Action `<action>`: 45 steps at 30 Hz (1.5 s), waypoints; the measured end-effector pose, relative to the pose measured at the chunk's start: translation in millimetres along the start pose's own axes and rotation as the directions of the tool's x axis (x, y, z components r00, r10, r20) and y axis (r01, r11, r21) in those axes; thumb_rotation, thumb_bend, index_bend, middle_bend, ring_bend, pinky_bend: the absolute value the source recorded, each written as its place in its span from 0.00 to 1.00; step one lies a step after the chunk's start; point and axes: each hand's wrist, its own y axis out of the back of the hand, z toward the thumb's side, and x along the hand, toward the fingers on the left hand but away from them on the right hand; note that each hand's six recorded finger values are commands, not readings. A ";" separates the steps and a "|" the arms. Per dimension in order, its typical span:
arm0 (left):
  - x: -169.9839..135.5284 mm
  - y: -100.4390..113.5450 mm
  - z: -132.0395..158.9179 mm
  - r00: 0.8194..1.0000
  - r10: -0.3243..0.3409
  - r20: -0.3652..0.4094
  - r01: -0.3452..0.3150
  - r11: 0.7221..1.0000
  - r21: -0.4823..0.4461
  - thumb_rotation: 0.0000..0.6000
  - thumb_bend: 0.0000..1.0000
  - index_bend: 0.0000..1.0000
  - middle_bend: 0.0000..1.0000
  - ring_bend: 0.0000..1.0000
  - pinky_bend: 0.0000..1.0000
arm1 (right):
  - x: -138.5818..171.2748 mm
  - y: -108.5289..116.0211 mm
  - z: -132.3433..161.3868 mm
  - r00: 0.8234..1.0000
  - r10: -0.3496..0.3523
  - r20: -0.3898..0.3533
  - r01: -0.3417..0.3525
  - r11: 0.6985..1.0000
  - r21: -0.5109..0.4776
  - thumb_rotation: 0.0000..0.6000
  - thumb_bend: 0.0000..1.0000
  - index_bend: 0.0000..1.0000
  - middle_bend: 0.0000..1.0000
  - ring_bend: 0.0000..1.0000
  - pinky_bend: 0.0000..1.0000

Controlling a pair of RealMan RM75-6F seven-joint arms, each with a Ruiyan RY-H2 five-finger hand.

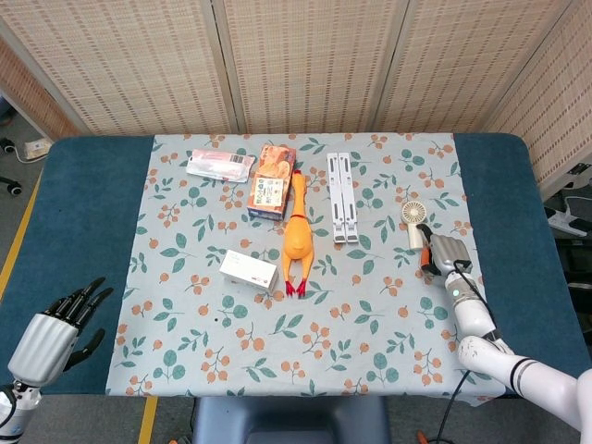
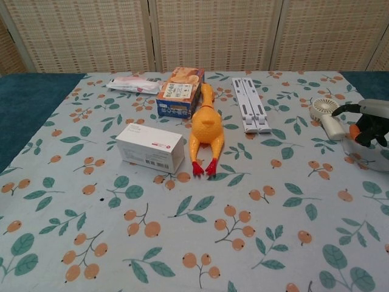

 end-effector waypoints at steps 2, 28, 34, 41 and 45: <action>0.0 -0.2 -0.4 1.000 -0.001 -0.001 0.001 1.000 0.001 1.00 0.38 0.13 0.06 0.22 0.45 | 0.1 0.3 0.1 1.000 -0.001 0.000 0.001 1.000 0.000 1.00 0.72 0.10 0.74 0.59 0.69; 0.0 0.3 -1.0 1.000 -0.001 -0.003 0.001 1.000 -0.002 1.00 0.38 0.13 0.06 0.22 0.45 | -3.2 -3.7 -5.5 1.000 0.010 0.017 -0.010 1.000 -0.005 1.00 0.72 0.10 0.74 0.59 0.69; -0.7 0.8 -0.8 1.000 0.000 -0.003 0.000 1.000 -0.003 1.00 0.38 0.13 0.06 0.22 0.45 | -5.2 -3.9 -7.9 1.000 0.010 0.023 -0.010 1.000 -0.013 1.00 0.72 0.10 0.74 0.59 0.69; -0.4 -0.5 -1.2 1.000 -0.005 -0.005 0.005 1.000 -0.001 1.00 0.38 0.13 0.06 0.23 0.45 | 3.6 2.2 2.1 1.000 -0.004 -0.026 0.003 1.000 -0.022 1.00 0.72 0.10 0.74 0.59 0.69; 0.2 -0.6 -0.1 1.000 -0.005 -0.002 0.005 1.000 0.001 1.00 0.38 0.13 0.06 0.23 0.45 | 18.1 9.8 9.5 0.997 -0.020 -0.074 0.018 0.999 -0.031 1.00 0.72 0.10 0.74 0.59 0.69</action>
